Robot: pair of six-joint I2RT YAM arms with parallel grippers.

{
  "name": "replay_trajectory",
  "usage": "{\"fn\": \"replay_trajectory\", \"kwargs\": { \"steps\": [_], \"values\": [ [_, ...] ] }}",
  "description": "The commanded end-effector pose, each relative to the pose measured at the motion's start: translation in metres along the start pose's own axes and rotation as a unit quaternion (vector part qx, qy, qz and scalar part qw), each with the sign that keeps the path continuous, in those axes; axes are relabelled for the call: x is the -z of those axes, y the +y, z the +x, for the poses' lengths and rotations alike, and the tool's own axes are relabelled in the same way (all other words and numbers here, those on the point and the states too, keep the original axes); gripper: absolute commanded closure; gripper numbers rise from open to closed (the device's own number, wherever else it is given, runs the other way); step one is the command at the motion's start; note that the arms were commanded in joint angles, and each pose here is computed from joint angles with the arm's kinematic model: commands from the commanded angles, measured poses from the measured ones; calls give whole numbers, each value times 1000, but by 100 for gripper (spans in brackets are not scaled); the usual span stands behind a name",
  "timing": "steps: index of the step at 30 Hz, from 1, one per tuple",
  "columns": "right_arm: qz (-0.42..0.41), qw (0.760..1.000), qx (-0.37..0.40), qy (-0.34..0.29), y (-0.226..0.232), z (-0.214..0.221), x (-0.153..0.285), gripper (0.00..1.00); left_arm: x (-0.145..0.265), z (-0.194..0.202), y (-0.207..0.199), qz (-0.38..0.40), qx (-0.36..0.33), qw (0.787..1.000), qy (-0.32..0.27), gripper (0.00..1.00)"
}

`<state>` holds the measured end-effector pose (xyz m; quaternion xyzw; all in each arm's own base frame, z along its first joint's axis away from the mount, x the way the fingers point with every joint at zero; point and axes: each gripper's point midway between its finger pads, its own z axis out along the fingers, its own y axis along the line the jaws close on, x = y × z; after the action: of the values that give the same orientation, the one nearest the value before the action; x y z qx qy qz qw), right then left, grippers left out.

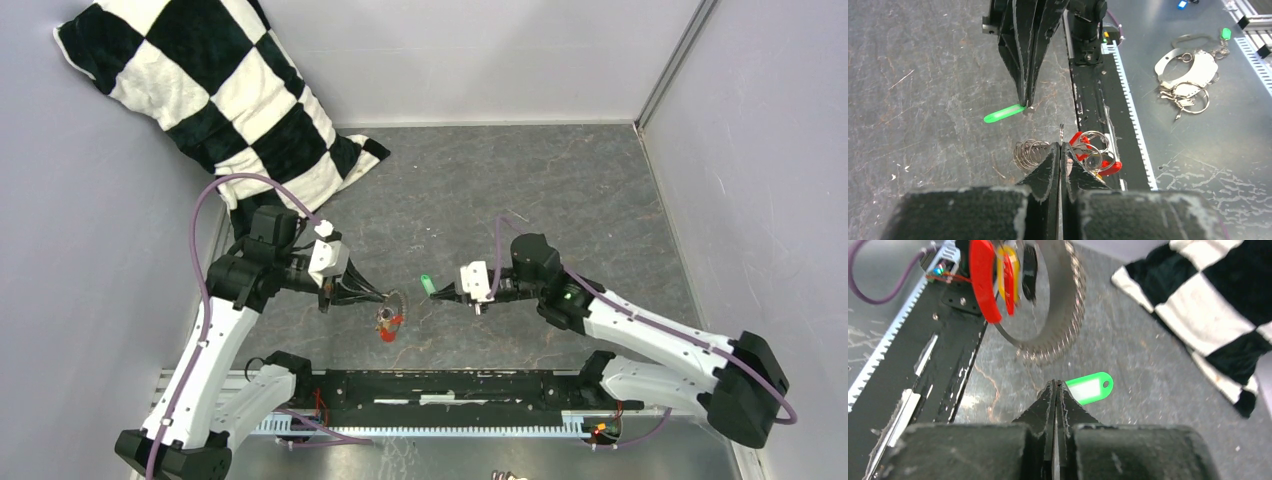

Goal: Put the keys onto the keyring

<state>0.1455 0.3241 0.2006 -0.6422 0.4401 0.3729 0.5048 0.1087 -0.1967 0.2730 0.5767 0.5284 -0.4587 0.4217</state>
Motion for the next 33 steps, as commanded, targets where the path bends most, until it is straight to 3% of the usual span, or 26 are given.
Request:
{"fn": "replay_trajectory", "kwargs": {
  "steps": [1,7,9,13,16,19,30,33],
  "values": [
    [20,995,69,-75,-12,-69,6,100,1,-26,-18,33,9,998,-44,98],
    [6,987,64,-149,-4,-110,6,100,0,-21,-22,33,7,998,-44,98],
    [15,988,56,-140,-9,-105,4,100,1,-21,-21,28,0,999,-40,98],
    [72,995,32,-54,-27,-58,-1,100,3,-20,-21,15,-13,999,-32,98],
    [65,995,23,-78,-20,-61,-2,99,3,-18,-25,16,-16,999,-33,98],
    [71,988,58,-121,-17,-82,1,100,3,-17,-28,22,-18,999,-38,98],
    [25,971,172,-166,2,-137,-15,100,5,-34,-43,44,-91,992,-72,98],
    [21,965,191,-178,8,-151,-21,99,5,-36,-44,47,-73,994,-73,98]
  ]
}}
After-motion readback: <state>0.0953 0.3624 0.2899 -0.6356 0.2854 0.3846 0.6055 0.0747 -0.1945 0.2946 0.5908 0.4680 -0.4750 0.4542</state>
